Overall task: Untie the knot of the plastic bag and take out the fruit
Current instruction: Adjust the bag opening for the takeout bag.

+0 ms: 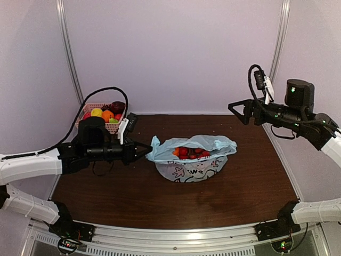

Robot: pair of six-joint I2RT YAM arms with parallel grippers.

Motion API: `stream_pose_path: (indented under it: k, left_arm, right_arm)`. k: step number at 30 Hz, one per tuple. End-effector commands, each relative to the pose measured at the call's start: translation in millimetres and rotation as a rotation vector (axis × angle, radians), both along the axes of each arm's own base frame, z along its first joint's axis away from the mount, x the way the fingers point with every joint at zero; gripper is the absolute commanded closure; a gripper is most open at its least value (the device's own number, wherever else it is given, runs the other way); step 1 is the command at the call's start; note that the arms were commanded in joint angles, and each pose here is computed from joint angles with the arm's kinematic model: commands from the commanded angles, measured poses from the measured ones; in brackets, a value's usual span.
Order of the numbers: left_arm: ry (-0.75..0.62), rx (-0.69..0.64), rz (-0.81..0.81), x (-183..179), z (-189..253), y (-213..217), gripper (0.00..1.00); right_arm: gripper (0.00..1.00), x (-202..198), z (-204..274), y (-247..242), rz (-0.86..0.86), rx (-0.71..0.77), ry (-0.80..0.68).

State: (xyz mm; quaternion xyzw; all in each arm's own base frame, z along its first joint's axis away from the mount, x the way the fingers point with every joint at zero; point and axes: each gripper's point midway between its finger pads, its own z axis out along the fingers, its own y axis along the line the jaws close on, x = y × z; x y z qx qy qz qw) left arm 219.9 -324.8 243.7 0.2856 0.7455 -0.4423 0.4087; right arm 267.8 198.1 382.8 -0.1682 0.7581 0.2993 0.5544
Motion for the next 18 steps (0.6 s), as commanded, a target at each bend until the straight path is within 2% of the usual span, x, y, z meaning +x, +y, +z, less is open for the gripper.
stream_pose_path:
  k: [1, 5, 11, 18]
  left_arm:
    - [-0.034, -0.047, 0.032, 2.4, 14.5, 3.9, 1.0]
    - [-0.035, -0.051, 0.043, 4.2, 16.7, 4.8, 1.0]
    - [-0.028, -0.035, 0.034, 4.6, 15.4, 2.4, 1.0]
    - [-0.036, -0.043, 0.058, 5.0, 19.1, 7.8, 1.0]
  right_arm:
    - [0.01, 3.2, -14.8, 21.9, 0.056, -0.139, 0.022]
    - [0.01, 15.6, -32.7, 47.5, 0.061, -0.264, 0.056]
    - [0.02, 34.0, -50.9, 94.6, 0.122, -0.373, 0.101]
    - [0.08, 59.7, -98.9, 109.5, 0.102, -0.568, 0.231]
